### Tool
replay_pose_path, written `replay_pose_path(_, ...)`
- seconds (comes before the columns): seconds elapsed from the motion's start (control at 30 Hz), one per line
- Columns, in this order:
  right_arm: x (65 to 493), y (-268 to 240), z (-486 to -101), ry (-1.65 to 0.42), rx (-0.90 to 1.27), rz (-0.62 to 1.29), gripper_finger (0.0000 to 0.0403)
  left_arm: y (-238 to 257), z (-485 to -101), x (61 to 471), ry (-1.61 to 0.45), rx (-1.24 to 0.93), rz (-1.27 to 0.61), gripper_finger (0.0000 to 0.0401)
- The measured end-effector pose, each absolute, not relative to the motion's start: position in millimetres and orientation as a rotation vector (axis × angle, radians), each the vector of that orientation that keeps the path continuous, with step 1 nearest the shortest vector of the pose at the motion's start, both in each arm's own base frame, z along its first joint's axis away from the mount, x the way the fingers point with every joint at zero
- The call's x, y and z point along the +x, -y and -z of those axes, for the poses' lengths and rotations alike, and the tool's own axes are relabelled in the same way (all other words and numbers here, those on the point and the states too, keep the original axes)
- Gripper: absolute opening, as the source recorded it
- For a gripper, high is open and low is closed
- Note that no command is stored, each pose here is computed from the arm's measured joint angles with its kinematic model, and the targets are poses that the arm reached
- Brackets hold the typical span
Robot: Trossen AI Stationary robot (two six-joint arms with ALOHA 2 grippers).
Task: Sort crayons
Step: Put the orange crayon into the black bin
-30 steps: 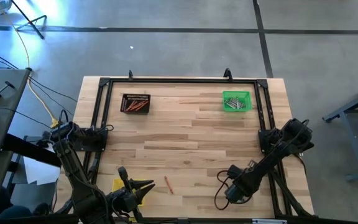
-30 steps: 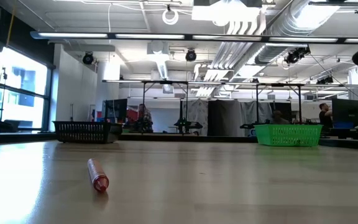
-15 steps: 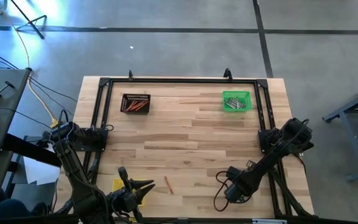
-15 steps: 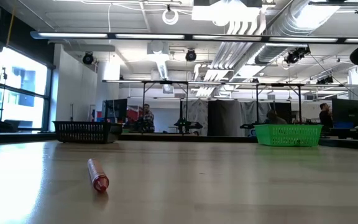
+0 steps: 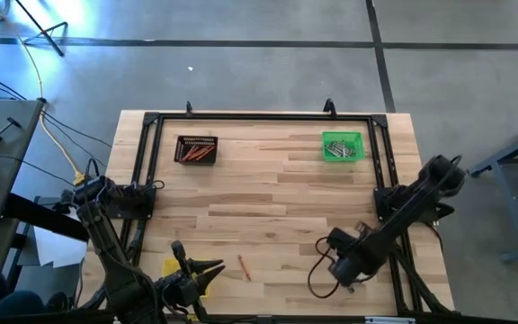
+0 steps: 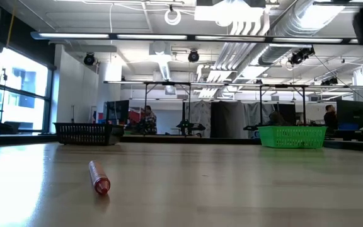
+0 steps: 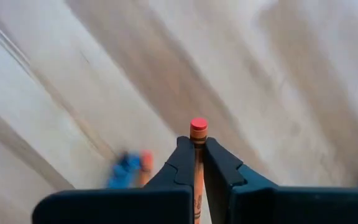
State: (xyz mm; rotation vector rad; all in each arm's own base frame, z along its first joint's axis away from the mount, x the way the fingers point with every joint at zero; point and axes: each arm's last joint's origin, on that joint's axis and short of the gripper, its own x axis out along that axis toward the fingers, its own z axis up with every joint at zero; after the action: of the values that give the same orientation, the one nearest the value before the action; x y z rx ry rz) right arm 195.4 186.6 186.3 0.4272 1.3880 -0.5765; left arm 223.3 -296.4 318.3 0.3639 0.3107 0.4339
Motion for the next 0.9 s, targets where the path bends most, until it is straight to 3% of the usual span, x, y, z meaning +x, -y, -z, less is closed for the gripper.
replay_pose_path(0.2, 200, -173, -236, -0.811, 0.428, 0.521, 0.0001, 284, -311, 238, -0.326, 0.341, -0.488, 0.0044)
replay_pose_path(0.4, 211, -175, -276, -0.406, 0.265, 0.421, 0.0001, 251, -262, 260, -0.38, 0.273, -0.613, 0.0044)
replay_pose_path(0.7, 231, -184, -292, -0.277, 0.082, 0.354, 0.0001, 222, -237, 300, -0.347, 0.249, -0.708, 0.0044)
replay_pose_path(0.8, 237, -180, -290, -0.297, 0.069, 0.337, 0.0002, 222, -233, 315, -0.396, 0.219, -0.609, 0.0048)
replay_pose_path(0.9, 241, -176, -290, -0.321, 0.083, 0.314, 0.0003, 229, -232, 331, -0.443, 0.183, -0.355, 0.0058)
